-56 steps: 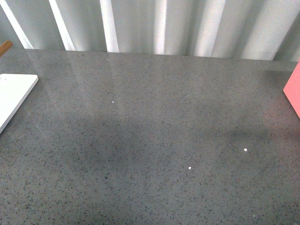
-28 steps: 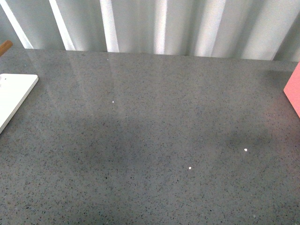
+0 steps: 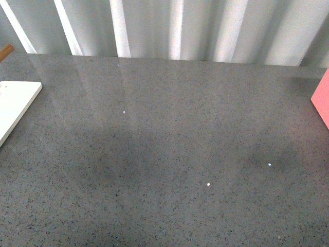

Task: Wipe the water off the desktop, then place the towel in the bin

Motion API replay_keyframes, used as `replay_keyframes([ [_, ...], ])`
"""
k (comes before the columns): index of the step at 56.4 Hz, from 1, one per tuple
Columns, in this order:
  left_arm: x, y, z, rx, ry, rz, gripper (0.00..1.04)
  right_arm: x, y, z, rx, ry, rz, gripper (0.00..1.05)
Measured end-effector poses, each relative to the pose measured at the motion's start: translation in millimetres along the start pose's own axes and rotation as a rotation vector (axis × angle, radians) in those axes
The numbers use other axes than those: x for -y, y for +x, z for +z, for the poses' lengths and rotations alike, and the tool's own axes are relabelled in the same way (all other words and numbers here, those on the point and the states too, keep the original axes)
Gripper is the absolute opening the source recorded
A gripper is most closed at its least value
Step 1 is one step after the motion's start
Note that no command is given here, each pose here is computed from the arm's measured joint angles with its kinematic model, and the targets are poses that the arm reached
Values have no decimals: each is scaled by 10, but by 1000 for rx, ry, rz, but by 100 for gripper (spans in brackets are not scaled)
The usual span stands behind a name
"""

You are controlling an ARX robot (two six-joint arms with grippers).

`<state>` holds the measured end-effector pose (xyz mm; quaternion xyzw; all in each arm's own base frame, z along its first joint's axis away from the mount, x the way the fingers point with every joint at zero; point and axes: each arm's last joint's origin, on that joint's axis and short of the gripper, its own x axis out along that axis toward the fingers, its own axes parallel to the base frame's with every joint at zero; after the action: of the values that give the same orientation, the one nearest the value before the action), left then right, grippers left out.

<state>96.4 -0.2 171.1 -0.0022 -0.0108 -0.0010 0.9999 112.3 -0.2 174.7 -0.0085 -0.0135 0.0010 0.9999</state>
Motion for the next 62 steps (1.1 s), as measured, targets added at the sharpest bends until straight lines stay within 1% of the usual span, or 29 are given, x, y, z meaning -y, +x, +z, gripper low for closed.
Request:
replay_keyframes([
  [14, 0, 0, 0, 0, 0, 0, 98, 0, -44, -3, 0, 3, -1, 3],
  [19, 0, 0, 0, 0, 0, 0, 98, -2, -127, -52, -37, 4, 0, 3],
  [24, 0, 0, 0, 0, 0, 0, 98, -1, -158, -27, -3, 5, -1, 3],
  [35, 0, 0, 0, 0, 0, 0, 98, -1, -159, -32, -8, 6, -1, 4],
  [36, 0, 0, 0, 0, 0, 0, 98, -1, -159, -32, -8, 6, -1, 7],
  [41, 0, 0, 0, 0, 0, 0, 98, -1, -159, -32, -8, 6, -1, 30],
  [49, 0, 0, 0, 0, 0, 0, 98, -1, -159, -32, -7, 6, -1, 60],
  [52, 0, 0, 0, 0, 0, 0, 98, -1, -159, -32, -7, 7, -1, 74],
  [56, 0, 0, 0, 0, 0, 0, 98, -1, -159, -31, -7, 7, -1, 87],
  [58, 0, 0, 0, 0, 0, 0, 98, -1, -159, -31, -7, 7, -1, 95],
  [60, 0, 0, 0, 0, 0, 0, 98, -1, -159, -31, -7, 7, -1, 99],
  [62, 0, 0, 0, 0, 0, 0, 98, -1, -159, -31, -7, 7, -1, 99],
])
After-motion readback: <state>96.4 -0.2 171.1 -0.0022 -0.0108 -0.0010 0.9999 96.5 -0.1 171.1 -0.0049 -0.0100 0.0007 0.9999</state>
